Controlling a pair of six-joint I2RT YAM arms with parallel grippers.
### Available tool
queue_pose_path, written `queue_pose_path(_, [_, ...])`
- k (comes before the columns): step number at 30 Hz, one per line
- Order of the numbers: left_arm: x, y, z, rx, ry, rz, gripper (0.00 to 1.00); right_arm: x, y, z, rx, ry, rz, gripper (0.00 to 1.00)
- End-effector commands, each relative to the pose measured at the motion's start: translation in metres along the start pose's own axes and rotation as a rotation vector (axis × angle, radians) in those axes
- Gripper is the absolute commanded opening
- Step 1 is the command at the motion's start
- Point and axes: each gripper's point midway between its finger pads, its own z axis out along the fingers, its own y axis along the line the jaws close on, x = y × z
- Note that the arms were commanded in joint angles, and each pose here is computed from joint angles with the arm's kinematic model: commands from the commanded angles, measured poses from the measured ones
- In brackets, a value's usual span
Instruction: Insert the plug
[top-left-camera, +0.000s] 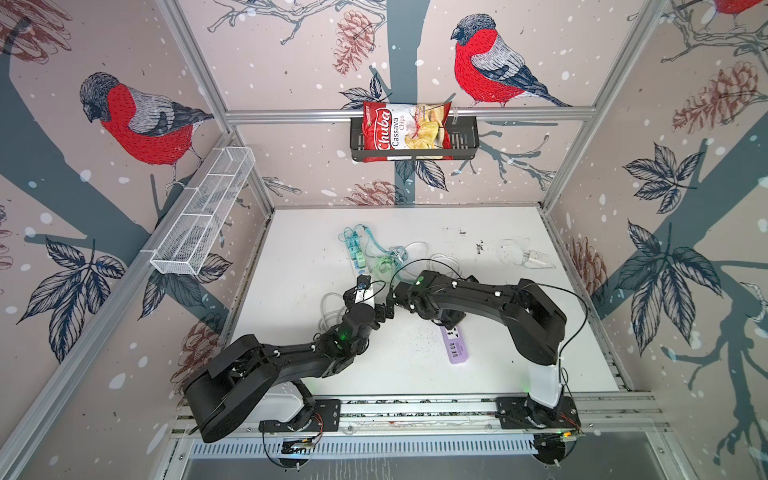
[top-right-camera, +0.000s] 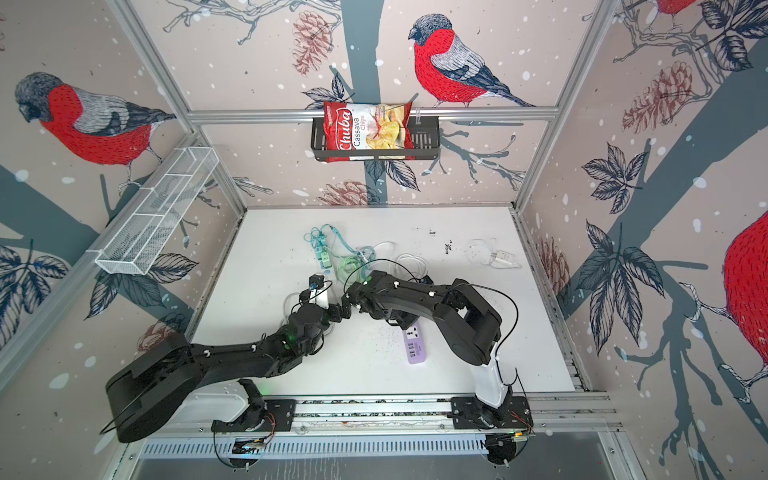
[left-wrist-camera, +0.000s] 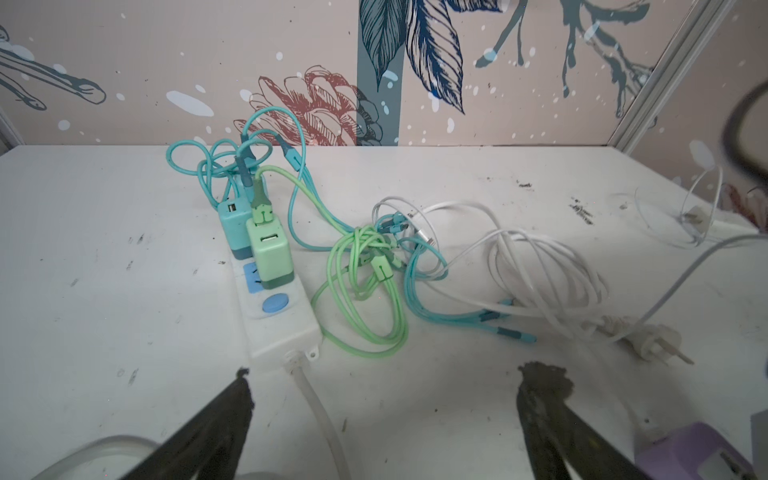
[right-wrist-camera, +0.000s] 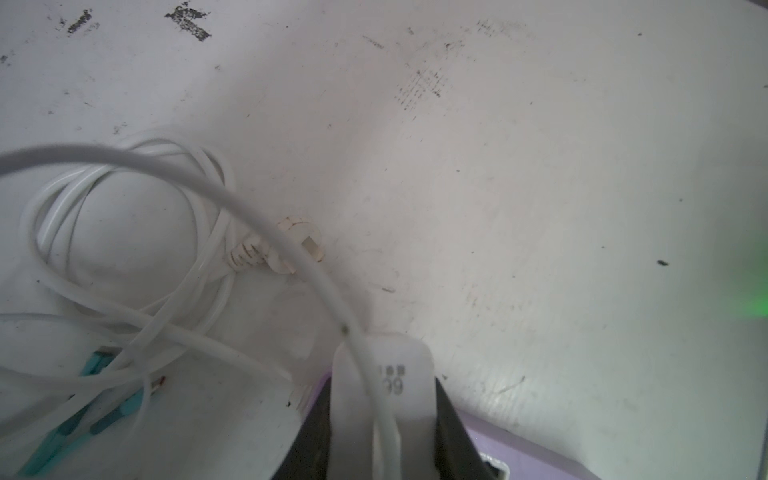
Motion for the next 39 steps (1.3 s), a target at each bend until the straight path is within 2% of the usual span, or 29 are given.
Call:
queue_pose_path(1, [-0.014,-0.002,0.001,0.005,-0.049,-0.038,0.98,0.006,-0.028,0.000,0.098,0.056,0.219,0.00])
queue_pose_path(7, [-0.014,-0.005,0.000,0.022,-0.049,-0.043,0.98,0.003,-0.046,0.005,0.128,0.054,0.239,0.00])
queue_pose_path(16, [-0.008,-0.006,-0.001,0.042,-0.025,-0.062,0.98,0.001,-0.008,-0.001,0.056,0.020,0.216,0.00])
queue_pose_path(18, [-0.007,-0.009,-0.005,0.070,-0.020,-0.084,0.95,-0.002,-0.001,-0.004,0.038,0.015,0.224,0.00])
queue_pose_path(25, [0.002,-0.027,-0.024,0.248,-0.018,-0.180,0.87,-0.008,0.000,0.002,0.024,0.017,0.231,0.00])
queue_pose_path(28, [0.007,-0.048,-0.028,0.363,0.036,-0.164,0.81,-0.008,0.004,0.009,0.013,0.030,0.221,0.00])
queue_pose_path(33, [0.029,-0.077,-0.032,0.482,0.131,-0.166,0.77,-0.015,0.012,0.008,-0.018,0.025,0.201,0.00])
queue_pose_path(39, [0.060,-0.141,-0.062,0.679,0.223,-0.087,0.66,-0.045,0.008,-0.001,-0.048,-0.020,0.201,0.00])
